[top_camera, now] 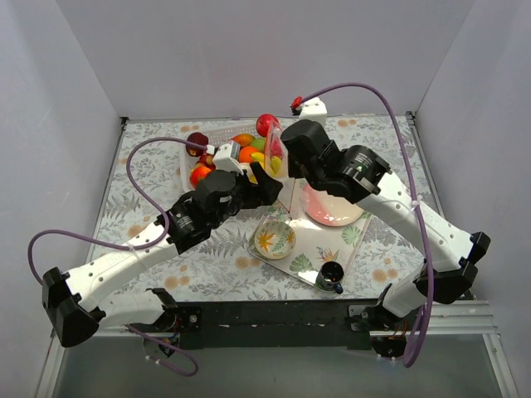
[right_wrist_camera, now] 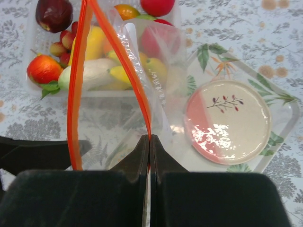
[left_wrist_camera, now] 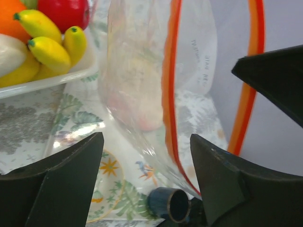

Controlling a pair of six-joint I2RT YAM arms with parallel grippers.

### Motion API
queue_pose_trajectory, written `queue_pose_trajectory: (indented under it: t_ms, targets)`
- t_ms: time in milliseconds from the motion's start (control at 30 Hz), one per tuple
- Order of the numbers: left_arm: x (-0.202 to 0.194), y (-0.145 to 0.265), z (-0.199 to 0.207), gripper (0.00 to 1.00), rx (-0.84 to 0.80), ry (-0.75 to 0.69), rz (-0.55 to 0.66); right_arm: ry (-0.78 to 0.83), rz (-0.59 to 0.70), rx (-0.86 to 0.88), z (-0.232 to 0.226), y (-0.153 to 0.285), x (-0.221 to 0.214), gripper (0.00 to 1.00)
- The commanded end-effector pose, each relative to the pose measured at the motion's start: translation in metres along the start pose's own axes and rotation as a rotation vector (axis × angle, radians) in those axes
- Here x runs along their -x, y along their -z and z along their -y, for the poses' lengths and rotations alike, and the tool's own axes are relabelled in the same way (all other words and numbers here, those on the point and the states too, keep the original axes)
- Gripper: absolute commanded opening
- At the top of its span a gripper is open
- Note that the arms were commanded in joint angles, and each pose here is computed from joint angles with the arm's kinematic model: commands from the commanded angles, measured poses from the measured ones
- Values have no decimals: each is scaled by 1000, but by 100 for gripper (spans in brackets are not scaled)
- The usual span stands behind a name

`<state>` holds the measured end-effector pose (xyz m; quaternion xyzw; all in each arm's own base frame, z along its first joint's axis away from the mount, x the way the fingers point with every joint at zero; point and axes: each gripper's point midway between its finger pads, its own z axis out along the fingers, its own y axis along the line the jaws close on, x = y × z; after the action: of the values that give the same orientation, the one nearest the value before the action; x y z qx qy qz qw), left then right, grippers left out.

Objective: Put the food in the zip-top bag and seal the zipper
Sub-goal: Open the zipper of the food storage bag, then pick up the fake vegetable from the bin.

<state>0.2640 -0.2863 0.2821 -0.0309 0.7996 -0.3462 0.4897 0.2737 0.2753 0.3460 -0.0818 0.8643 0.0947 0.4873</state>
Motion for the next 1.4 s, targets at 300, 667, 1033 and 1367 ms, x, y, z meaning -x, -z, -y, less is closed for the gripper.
queue_pose_trajectory:
  t_ms: [300, 667, 1033, 1367]
  targets:
    - [62, 58, 54, 80, -220, 67, 113, 40, 86, -285, 90, 11, 32, 1]
    - [74, 49, -110, 77, 504, 243, 218, 112, 38, -337, 81, -25, 17, 1]
    - [48, 1, -164, 72, 778, 781, 249, 81, 16, -260, 74, -32, 1, 1]
    - [28, -18, -197, 67, 886, 939, 290, 65, 10, -218, 80, -22, -17, 1]
